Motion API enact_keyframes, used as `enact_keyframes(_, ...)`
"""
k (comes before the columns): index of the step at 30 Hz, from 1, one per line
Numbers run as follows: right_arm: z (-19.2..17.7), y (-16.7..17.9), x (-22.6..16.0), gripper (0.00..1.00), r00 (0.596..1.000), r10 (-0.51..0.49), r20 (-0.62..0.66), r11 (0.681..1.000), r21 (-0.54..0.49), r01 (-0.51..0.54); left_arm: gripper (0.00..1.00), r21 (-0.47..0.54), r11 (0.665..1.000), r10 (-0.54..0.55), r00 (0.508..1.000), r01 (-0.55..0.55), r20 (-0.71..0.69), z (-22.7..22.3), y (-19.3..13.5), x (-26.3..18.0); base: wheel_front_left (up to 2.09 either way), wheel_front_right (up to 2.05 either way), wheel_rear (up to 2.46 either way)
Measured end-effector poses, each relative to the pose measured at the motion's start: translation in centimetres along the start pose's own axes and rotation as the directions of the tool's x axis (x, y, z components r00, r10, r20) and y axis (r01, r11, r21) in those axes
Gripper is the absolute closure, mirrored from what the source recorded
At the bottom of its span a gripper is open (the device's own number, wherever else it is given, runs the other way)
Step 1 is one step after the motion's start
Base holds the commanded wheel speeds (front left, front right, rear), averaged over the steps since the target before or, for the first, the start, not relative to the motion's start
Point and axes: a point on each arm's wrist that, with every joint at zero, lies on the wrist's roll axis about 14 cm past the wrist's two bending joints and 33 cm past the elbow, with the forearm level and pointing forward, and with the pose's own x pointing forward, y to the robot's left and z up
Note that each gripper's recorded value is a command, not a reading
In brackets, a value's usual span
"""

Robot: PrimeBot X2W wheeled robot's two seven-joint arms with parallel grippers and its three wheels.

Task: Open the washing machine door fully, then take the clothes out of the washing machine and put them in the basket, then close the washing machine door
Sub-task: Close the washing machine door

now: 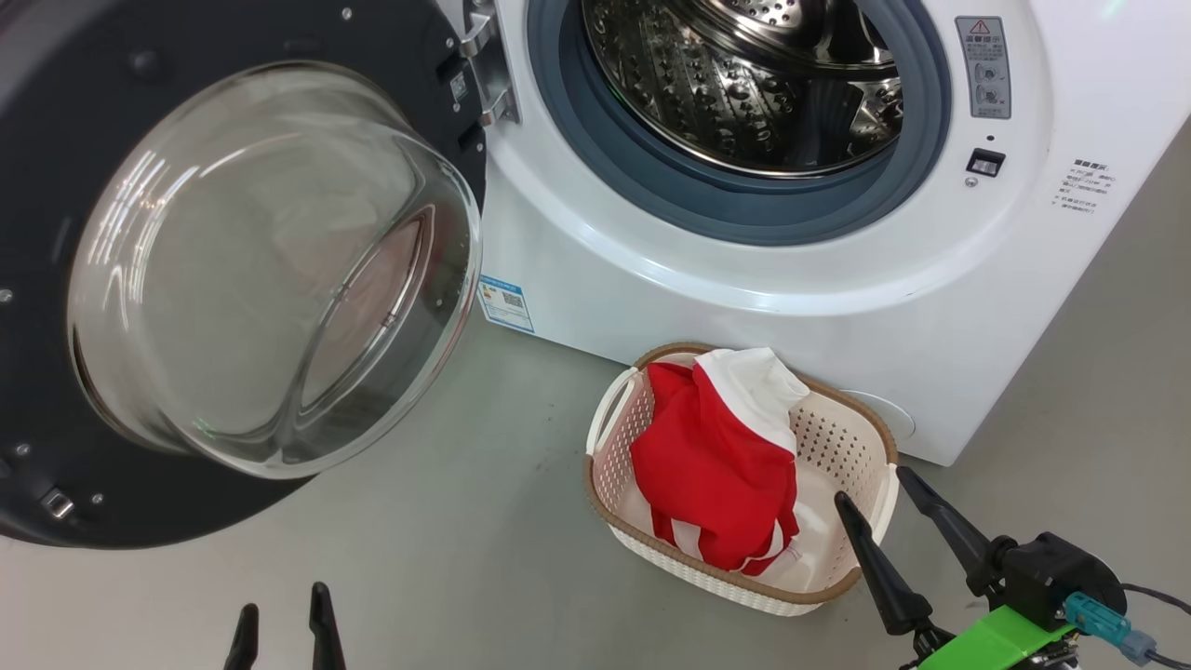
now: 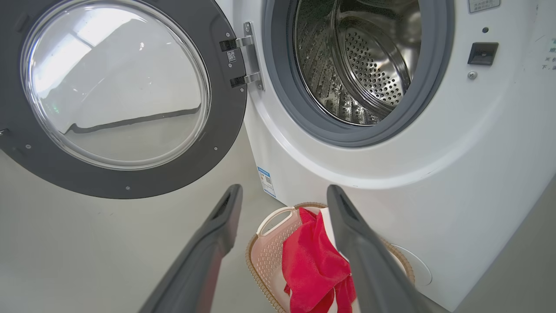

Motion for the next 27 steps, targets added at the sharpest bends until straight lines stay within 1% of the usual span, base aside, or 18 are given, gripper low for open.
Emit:
enact_keyframes(13, 0.0, 0.5, 0.2, 0.00, 1.000, 0.017, -0.002, 1.000, 0.009, -0.017, 0.00, -0.026, 1.000, 0.007, 1.000, -0.006, 0.018, 0.6, 0.0, -0.1, 0.00, 0.00, 0.00)
enact_keyframes(14, 0.0, 0.5, 0.2, 0.00, 1.000, 0.016, -0.001, 1.000, 0.008, -0.016, 0.52, -0.028, 1.000, 0.001, 1.000, -0.001, 0.018, 0.6, 0.0, -0.1, 0.00, 0.00, 0.00)
enact_keyframes(15, 0.1, 0.5, 0.2, 0.00, 1.000, 0.016, -0.001, 1.000, 0.007, -0.016, 1.00, -0.030, 0.999, -0.010, 1.000, 0.011, 0.019, 0.6, -0.2, -0.1, 0.00, 0.00, 0.00)
enact_keyframes(17, 0.1, 0.5, 0.1, 0.00, 1.000, 0.014, 0.000, 1.000, 0.007, -0.014, 1.00, -0.033, 0.999, -0.027, 0.999, 0.028, 0.033, 1.0, -0.5, 0.0, 0.00, 0.00, 0.00)
enact_keyframes(19, 0.0, 0.3, 0.1, 0.00, 1.000, 0.006, -0.001, 1.000, 0.010, -0.006, 1.00, -0.037, 0.999, -0.026, 0.997, 0.029, 0.079, 2.5, -0.3, 0.3, 0.00, 0.00, 0.00)
enact_keyframes(22, -0.1, 0.1, -0.1, 0.00, 1.000, -0.007, -0.004, 1.000, 0.018, 0.007, 1.00, -0.021, 1.000, -0.018, 0.977, 0.023, 0.215, 6.9, 0.4, 1.4, 0.00, 0.00, 0.00)
enact_keyframes(24, -0.7, 0.1, -0.5, 0.00, 1.000, -0.015, -0.017, 1.000, 0.026, 0.015, 1.00, 0.000, 1.000, -0.025, 0.938, 0.027, 0.346, 11.3, 0.5, 2.0, 0.00, 0.00, 0.00)
enact_keyframes(27, -1.2, -0.1, -0.9, 0.00, 0.999, -0.025, -0.030, 0.999, 0.035, 0.026, 1.00, 0.056, 0.998, -0.045, 0.840, 0.017, 0.541, 18.2, 0.5, 1.9, 0.00, 0.00, 0.00)
